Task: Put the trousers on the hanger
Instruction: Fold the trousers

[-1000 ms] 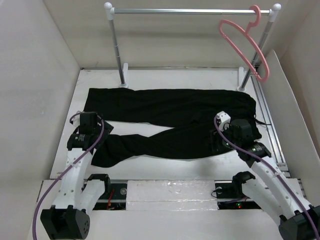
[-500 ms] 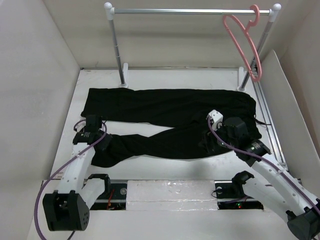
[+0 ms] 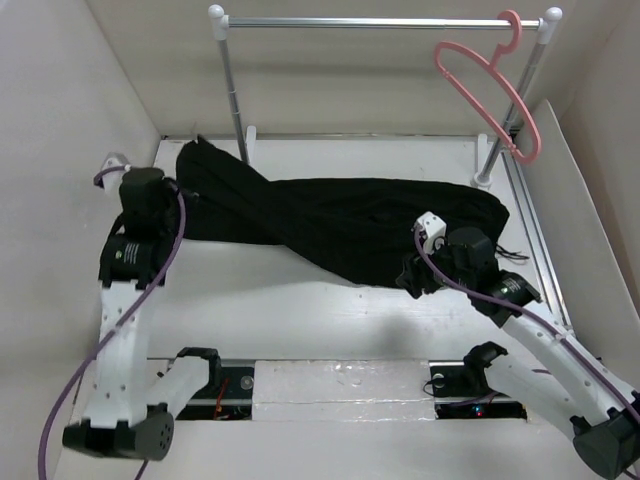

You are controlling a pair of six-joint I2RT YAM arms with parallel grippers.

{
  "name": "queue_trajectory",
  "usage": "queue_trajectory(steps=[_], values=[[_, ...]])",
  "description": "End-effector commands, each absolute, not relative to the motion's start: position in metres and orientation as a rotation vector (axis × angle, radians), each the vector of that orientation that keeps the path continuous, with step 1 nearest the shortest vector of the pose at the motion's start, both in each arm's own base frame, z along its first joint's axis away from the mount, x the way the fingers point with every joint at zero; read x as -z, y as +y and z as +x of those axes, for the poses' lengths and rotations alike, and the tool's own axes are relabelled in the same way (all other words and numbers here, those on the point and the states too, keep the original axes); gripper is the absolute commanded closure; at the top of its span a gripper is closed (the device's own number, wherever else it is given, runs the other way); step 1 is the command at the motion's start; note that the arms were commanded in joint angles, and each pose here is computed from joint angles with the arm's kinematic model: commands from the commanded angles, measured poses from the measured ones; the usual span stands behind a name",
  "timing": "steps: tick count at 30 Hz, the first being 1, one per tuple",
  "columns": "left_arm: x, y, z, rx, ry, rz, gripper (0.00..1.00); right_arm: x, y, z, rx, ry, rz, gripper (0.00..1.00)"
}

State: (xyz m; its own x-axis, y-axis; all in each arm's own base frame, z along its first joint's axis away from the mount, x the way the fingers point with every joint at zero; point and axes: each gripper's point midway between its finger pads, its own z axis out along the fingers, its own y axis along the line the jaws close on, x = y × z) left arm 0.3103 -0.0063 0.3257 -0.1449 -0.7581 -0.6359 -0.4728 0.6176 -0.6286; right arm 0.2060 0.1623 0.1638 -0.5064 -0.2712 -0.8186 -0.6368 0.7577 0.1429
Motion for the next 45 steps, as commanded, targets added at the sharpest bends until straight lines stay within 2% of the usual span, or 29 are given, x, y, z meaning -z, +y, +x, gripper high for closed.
queue_trajectory(steps=[1, 5, 6, 9, 13, 14, 15, 17, 19, 20, 21, 22, 23, 24, 26, 27, 28, 32, 33, 39, 45], values=[[-0.298, 0.002, 0.275, 0.249, 1.881, -0.996, 1.00, -0.178, 0.170, 0.216, -0.551, 2.041, -0.689, 0.35], [-0.235, -0.003, 0.238, 0.230, 1.989, -1.103, 1.00, -0.171, 0.167, 0.216, -0.528, 2.077, -0.704, 0.35], [-0.204, 0.002, 0.214, 0.223, 1.960, -1.234, 0.99, -0.168, 0.162, 0.215, -0.514, 2.100, -0.698, 0.35], [-0.193, 0.008, 0.196, 0.217, 1.906, -1.298, 0.95, -0.164, 0.157, 0.213, -0.496, 2.112, -0.699, 0.34], [-0.204, 0.033, 0.192, 0.135, 1.741, -1.377, 0.95, -0.157, 0.152, 0.207, -0.489, 2.119, -0.717, 0.34], [-0.203, 0.034, 0.193, 0.122, 1.743, -1.386, 0.93, -0.157, 0.150, 0.207, -0.487, 2.124, -0.709, 0.34], [-0.198, 0.033, 0.195, 0.103, 1.769, -1.389, 0.80, -0.154, 0.148, 0.204, -0.480, 2.139, -0.719, 0.34], [-0.199, 0.033, 0.196, 0.085, 1.793, -1.383, 0.70, -0.155, 0.143, 0.201, -0.469, 2.143, -0.717, 0.33], [-0.220, 0.042, 0.199, 0.061, 1.737, -1.354, 0.66, -0.155, 0.140, 0.199, -0.462, 2.141, -0.724, 0.33], [-0.228, 0.046, 0.199, 0.034, 1.732, -1.310, 0.60, -0.155, 0.139, 0.197, -0.463, 2.138, -0.726, 0.37], [-0.240, 0.049, 0.201, 0.029, 1.709, -1.275, 0.59, -0.155, 0.139, 0.197, -0.462, 2.133, -0.735, 0.42], [-0.244, 0.047, 0.205, 0.031, 1.723, -1.231, 0.59, -0.155, 0.140, 0.196, -0.466, 2.126, -0.740, 0.52], [-0.245, 0.044, 0.211, 0.044, 1.745, -1.198, 0.59, -0.152, 0.141, 0.194, -0.479, 2.127, -0.747, 0.75], [-0.221, 0.039, 0.218, -0.009, 1.866, -1.145, 0.59, -0.152, 0.143, 0.194, -0.489, 2.115, -0.756, 0.87], [-0.190, 0.016, 0.233, 0.045, 2.048, -1.050, 0.59, -0.148, 0.148, 0.193, -0.523, 2.116, -0.773, 0.99], [-0.160, 0.014, 0.235, -0.021, 2.177, -1.031, 0.60, -0.145, 0.150, 0.192, -0.533, 2.115, -0.784, 0.99], [-0.151, 0.014, 0.242, -0.037, 2.196, -1.019, 0.60, -0.143, 0.151, 0.192, -0.538, 2.118, -0.795, 0.97], [-0.148, 0.008, 0.275, -0.009, 2.208, -0.926, 0.57, -0.140, 0.153, 0.190, -0.553, 2.119, -0.836, 0.56], [-0.143, 0.007, 0.286, -0.028, 2.243, -0.916, 0.57, -0.139, 0.154, 0.189, -0.558, 2.120, -0.840, 0.54], [-0.096, 0.002, 0.315, -0.122, 2.445, -0.839, 0.58, -0.136, 0.159, 0.182, -0.597, 2.111, -0.853, 0.50], [-0.071, -0.002, 0.326, -0.117, 2.499, -0.812, 0.59, -0.139, 0.154, 0.180, -0.577, 2.101, -0.832, 0.49]])
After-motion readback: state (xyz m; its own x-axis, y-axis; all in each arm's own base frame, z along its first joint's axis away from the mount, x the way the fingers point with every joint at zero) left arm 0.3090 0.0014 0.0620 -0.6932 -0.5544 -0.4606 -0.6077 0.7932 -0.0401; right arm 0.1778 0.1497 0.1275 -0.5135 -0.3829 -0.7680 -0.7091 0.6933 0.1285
